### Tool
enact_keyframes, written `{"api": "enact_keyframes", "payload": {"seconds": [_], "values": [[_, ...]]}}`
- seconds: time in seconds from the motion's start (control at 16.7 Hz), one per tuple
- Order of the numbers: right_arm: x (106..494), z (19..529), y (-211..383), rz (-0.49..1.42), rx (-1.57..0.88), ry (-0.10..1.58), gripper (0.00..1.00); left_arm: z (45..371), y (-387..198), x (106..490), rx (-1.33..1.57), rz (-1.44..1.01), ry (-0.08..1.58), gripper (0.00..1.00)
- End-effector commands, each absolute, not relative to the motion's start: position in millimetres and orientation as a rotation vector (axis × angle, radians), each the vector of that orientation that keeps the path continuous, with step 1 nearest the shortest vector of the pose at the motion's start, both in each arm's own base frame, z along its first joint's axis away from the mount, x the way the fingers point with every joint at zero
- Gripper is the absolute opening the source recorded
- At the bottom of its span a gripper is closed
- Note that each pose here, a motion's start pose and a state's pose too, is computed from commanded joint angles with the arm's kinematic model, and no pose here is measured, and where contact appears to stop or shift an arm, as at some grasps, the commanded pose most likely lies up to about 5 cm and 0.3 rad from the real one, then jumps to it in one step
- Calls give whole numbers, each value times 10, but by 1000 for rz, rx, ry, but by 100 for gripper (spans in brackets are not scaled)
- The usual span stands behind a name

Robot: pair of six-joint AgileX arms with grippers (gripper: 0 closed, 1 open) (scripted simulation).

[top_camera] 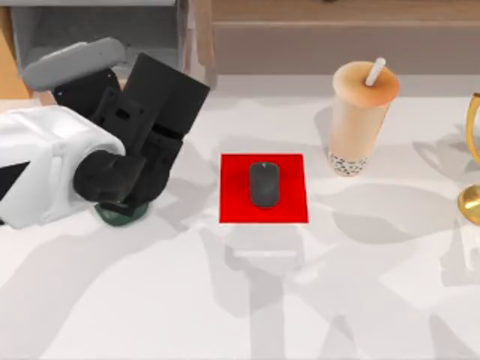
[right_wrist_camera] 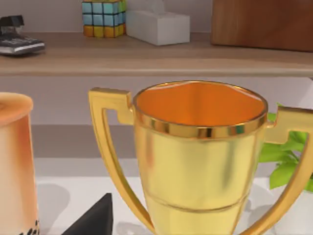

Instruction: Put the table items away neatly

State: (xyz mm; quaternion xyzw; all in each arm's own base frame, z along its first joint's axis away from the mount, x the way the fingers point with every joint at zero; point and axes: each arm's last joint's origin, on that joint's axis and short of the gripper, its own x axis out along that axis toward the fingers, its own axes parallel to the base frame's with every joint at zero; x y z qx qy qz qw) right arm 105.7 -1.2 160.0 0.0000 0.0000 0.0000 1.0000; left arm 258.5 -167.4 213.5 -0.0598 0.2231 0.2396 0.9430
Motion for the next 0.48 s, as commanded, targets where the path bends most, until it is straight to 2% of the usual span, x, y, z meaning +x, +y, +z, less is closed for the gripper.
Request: {"api": "enact_keyframes", "payload": {"seconds": [0.24,0.48], "values": [[1057,1600,-12,0,0,0,100,2212,-1608,2519,-145,442,456,100],[1057,1600,-12,0,0,0,100,2414,-1321,2274,-197,298,438,100]]}}
